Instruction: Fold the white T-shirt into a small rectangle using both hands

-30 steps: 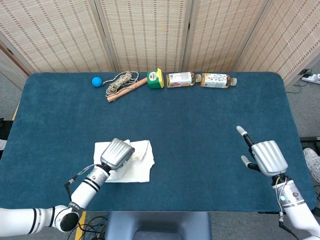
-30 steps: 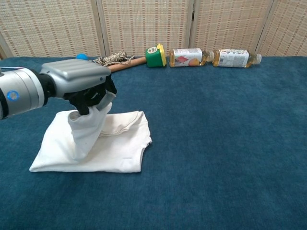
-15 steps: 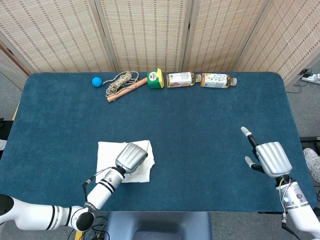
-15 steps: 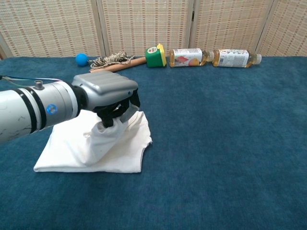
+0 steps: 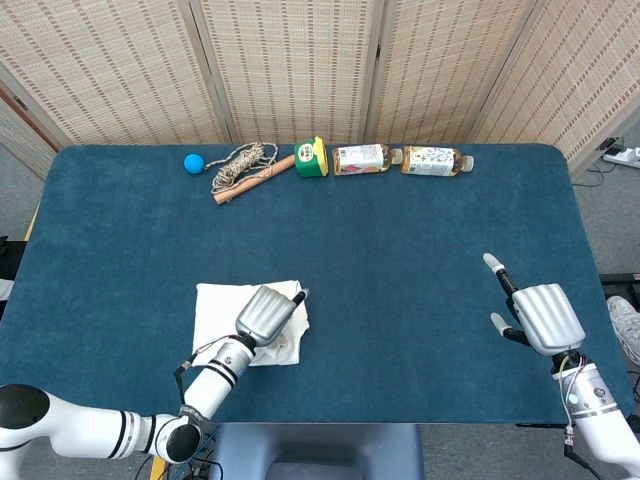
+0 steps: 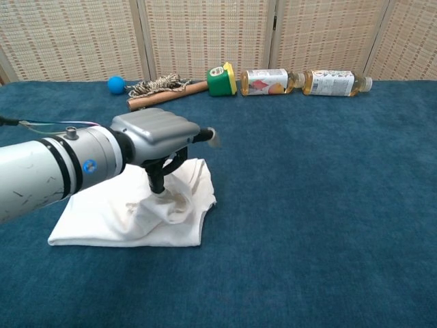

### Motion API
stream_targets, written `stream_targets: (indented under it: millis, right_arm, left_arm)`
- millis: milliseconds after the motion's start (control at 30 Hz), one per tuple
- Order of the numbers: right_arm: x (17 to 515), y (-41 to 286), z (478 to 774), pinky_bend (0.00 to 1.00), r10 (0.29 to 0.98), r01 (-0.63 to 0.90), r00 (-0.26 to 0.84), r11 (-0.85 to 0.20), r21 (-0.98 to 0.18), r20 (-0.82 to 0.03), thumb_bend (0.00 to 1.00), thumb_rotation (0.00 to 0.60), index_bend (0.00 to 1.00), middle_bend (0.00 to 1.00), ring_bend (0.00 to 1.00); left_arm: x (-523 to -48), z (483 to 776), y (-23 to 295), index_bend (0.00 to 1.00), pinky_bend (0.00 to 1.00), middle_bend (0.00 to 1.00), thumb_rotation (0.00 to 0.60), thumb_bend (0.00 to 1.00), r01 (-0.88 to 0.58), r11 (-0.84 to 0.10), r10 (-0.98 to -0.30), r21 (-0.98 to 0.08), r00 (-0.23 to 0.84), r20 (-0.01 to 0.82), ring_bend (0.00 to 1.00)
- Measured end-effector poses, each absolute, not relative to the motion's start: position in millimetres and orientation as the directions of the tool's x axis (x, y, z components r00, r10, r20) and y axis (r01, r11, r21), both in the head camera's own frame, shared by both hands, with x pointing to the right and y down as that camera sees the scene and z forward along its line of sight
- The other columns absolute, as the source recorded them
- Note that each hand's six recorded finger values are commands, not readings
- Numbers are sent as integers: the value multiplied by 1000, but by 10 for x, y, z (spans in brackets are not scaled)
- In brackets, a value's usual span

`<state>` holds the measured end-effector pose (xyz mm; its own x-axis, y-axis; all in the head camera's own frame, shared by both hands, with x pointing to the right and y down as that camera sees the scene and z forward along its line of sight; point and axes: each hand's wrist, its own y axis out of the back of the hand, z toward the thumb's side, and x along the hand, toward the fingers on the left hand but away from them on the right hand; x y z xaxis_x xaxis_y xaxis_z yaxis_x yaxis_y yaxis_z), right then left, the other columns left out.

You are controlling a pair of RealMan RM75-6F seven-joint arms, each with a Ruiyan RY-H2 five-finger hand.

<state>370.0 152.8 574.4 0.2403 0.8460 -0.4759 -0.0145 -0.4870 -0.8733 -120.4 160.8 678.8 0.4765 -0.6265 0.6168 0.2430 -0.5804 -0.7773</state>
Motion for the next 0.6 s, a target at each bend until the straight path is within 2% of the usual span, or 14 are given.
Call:
stream_targets:
  millis: [367, 600]
  right_arm:
    - [3688, 1513, 5745, 1000, 847, -11, 242, -485, -874, -473, 331, 600, 4, 921, 938]
    - [3689, 1511, 5748, 1000, 848, -5, 244, -483, -875, -470, 331, 600, 3, 921, 938]
  left_arm:
    - [-1260, 6658, 1523, 0, 911, 784, 600, 164, 88, -573, -695, -814, 473, 541, 718]
    - [-1570, 6648, 1462, 0, 911, 784, 600, 164, 100, -569, -714, -816, 431, 551, 718]
